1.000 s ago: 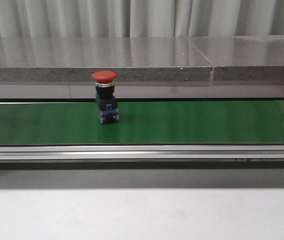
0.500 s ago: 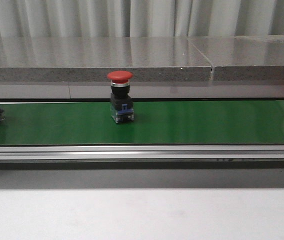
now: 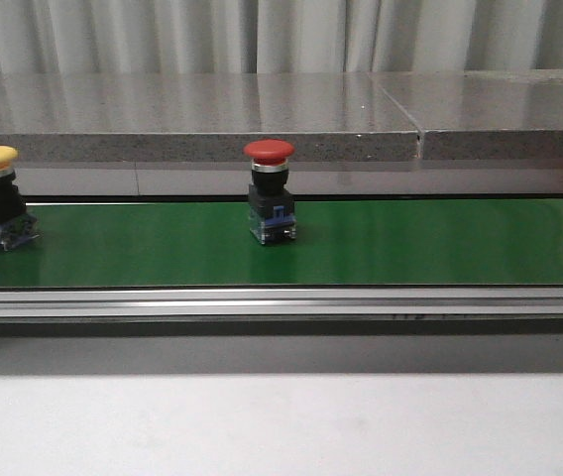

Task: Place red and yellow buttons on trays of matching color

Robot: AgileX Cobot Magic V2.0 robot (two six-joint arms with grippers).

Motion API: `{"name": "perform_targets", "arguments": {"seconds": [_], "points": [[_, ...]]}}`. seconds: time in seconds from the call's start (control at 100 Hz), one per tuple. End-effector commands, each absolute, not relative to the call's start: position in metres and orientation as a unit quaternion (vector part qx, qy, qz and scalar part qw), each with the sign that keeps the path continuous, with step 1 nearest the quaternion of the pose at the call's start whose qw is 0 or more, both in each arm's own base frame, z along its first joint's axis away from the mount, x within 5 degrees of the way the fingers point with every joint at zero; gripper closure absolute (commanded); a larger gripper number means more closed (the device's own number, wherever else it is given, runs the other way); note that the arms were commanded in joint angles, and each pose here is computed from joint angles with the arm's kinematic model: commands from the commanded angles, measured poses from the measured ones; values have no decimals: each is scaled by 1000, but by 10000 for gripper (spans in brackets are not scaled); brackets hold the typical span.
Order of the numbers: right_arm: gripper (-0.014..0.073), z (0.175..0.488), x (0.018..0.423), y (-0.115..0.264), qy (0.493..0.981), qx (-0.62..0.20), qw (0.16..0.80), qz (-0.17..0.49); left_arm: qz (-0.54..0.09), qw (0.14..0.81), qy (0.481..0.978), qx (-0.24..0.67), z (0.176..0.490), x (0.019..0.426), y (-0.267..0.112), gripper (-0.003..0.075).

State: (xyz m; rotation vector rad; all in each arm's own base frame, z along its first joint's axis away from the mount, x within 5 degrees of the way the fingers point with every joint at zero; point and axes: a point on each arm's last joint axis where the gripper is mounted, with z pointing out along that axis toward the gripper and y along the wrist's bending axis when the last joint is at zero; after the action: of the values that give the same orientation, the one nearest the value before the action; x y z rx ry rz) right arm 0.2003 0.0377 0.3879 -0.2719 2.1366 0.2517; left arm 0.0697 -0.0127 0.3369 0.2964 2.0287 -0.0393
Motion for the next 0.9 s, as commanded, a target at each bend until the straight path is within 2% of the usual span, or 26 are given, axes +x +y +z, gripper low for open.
{"name": "perform_targets", "arguments": {"seconds": [0.0, 0.16, 0.23, 0.28, 0.57, 0.89], "points": [[454, 404, 215, 44, 861, -119, 482, 112, -22, 555, 823, 122, 350, 72, -14, 741], [98, 399, 240, 59, 878, -146, 439, 127, -22, 555, 823, 122, 350, 72, -14, 741], [2, 399, 249, 67, 884, -159, 419, 133, -22, 555, 823, 122, 350, 72, -14, 741], [-36, 399, 256, 73, 888, -171, 405, 138, -22, 555, 823, 122, 350, 72, -14, 741], [-51, 390, 292, 119, 905, -238, 314, 164, -22, 555, 823, 122, 350, 72, -14, 741], [-51, 357, 319, 153, 924, -243, 240, 170, -22, 555, 823, 122, 350, 72, -14, 741]]}}
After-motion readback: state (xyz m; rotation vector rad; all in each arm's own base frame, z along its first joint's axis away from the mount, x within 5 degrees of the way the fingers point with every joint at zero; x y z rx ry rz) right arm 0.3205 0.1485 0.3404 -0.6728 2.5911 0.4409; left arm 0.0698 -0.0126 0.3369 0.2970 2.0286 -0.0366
